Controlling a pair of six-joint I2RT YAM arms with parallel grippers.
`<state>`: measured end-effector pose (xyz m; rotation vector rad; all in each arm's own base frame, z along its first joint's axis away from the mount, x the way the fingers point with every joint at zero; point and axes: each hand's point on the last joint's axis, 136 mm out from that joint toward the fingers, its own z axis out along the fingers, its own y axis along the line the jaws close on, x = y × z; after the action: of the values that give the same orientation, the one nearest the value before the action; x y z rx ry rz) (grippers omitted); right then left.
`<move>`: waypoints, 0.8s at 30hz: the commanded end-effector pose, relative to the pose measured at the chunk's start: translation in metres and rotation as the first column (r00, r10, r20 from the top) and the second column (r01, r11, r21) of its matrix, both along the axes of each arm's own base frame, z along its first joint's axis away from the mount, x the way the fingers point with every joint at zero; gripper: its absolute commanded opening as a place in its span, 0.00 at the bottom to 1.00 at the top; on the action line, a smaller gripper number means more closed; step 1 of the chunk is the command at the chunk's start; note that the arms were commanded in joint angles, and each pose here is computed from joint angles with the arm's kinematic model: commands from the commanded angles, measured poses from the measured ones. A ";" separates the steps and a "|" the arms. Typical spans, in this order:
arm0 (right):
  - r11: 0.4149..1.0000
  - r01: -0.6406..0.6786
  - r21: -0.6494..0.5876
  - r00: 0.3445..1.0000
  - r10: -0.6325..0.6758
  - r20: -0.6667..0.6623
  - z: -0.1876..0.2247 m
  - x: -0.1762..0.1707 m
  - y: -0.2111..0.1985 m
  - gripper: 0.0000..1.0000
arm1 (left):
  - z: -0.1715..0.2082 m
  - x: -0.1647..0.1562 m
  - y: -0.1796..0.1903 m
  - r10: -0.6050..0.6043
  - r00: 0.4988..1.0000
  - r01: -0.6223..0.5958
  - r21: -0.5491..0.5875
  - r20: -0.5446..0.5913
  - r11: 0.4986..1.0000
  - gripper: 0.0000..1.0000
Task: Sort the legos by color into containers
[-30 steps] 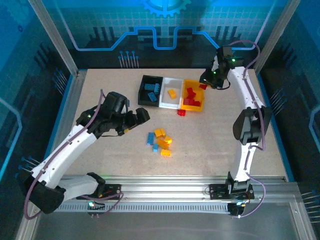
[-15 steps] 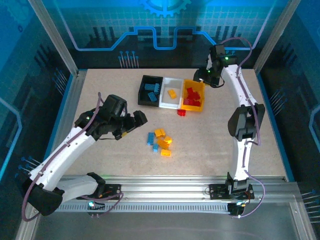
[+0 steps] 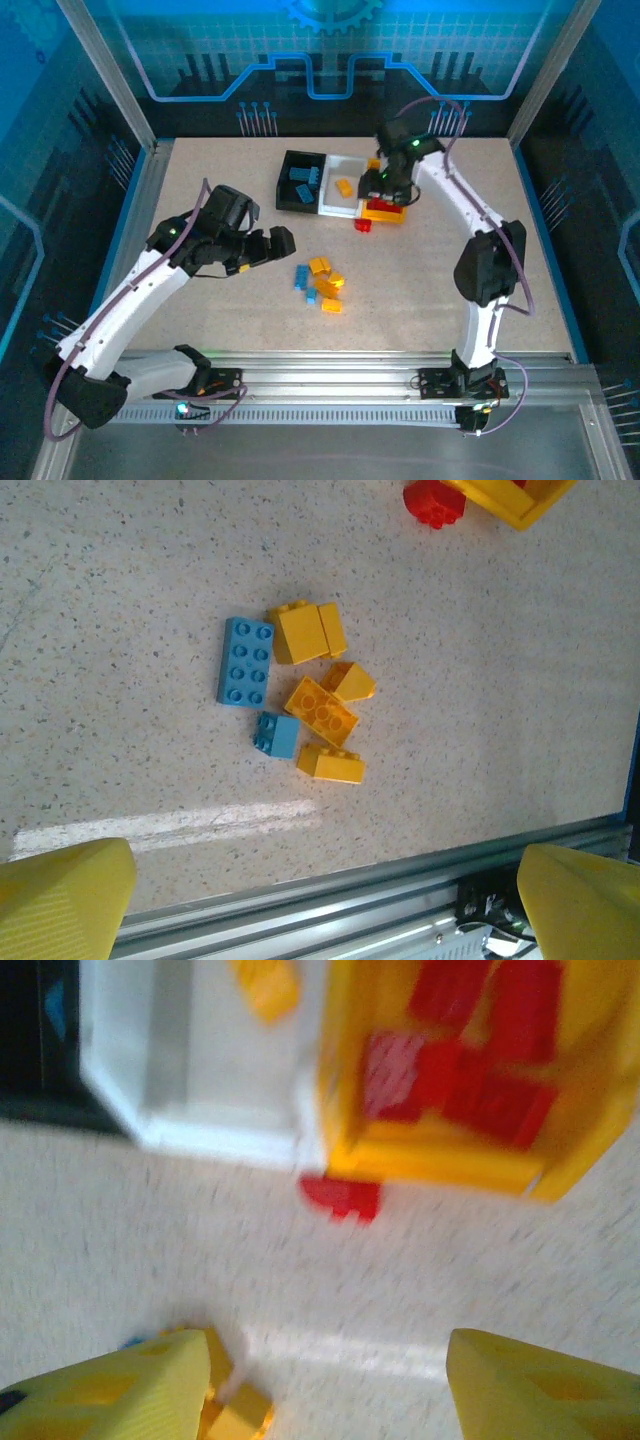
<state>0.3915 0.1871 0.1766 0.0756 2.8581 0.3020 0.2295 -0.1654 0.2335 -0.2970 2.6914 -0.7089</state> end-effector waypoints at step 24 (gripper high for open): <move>0.955 0.172 -0.243 0.985 -0.161 0.063 -0.096 -0.026 0.030 0.71 | -0.034 -0.048 0.021 0.027 0.991 -0.033 -0.046 -0.130 0.998 0.99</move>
<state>0.3315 0.2149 0.0812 0.2295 2.9228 -0.0530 0.1894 -0.1487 0.2038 -0.2932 2.7760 -0.7471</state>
